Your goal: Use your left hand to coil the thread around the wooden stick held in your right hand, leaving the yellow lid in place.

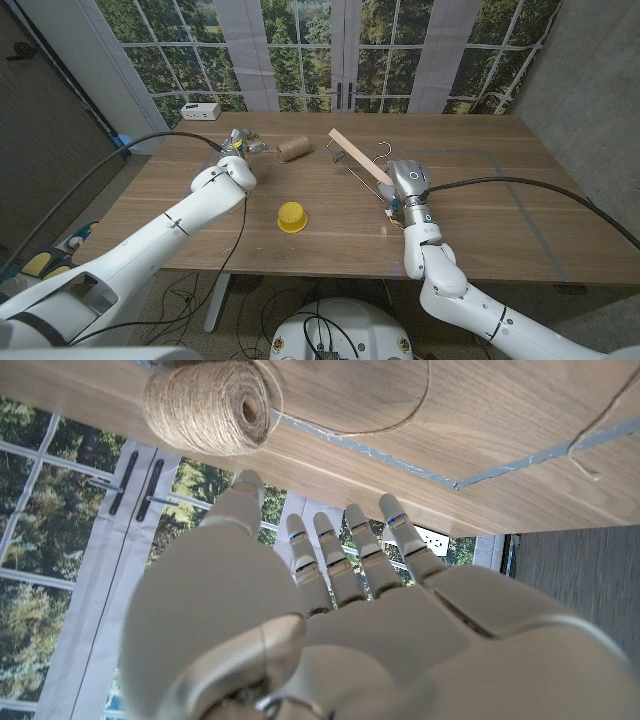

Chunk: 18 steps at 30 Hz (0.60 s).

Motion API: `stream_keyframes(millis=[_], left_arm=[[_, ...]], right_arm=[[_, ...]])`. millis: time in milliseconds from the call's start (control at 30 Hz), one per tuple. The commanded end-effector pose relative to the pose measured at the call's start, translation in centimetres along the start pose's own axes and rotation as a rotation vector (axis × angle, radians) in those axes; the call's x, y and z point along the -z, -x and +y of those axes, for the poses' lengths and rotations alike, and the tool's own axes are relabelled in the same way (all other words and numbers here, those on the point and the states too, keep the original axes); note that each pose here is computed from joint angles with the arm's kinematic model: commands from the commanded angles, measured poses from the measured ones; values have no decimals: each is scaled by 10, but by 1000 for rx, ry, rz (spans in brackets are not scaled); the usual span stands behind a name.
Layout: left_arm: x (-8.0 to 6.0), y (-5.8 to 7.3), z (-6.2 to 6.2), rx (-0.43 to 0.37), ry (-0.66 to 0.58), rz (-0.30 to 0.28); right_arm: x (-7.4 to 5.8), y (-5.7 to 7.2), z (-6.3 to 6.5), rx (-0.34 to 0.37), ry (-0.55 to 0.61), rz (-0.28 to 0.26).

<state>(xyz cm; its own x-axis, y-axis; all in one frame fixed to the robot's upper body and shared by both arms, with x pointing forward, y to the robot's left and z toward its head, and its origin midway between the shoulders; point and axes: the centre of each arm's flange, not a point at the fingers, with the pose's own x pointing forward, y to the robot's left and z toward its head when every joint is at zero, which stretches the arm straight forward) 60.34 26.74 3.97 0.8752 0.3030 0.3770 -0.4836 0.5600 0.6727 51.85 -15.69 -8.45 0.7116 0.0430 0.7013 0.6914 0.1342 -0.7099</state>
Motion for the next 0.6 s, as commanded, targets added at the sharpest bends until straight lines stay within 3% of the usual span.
stream_keyframes(millis=[33, 300, 600], left_arm=[[-20, -19, 4, 50, -146, 39], [-29, -33, 2, 110, -172, 48], [-46, -43, -6, 151, -209, 12]], right_arm=[[6, 1, 1, 0, -11, 13], [8, 2, 1, 2, -13, 18], [9, 1, 1, 1, -11, 22]])
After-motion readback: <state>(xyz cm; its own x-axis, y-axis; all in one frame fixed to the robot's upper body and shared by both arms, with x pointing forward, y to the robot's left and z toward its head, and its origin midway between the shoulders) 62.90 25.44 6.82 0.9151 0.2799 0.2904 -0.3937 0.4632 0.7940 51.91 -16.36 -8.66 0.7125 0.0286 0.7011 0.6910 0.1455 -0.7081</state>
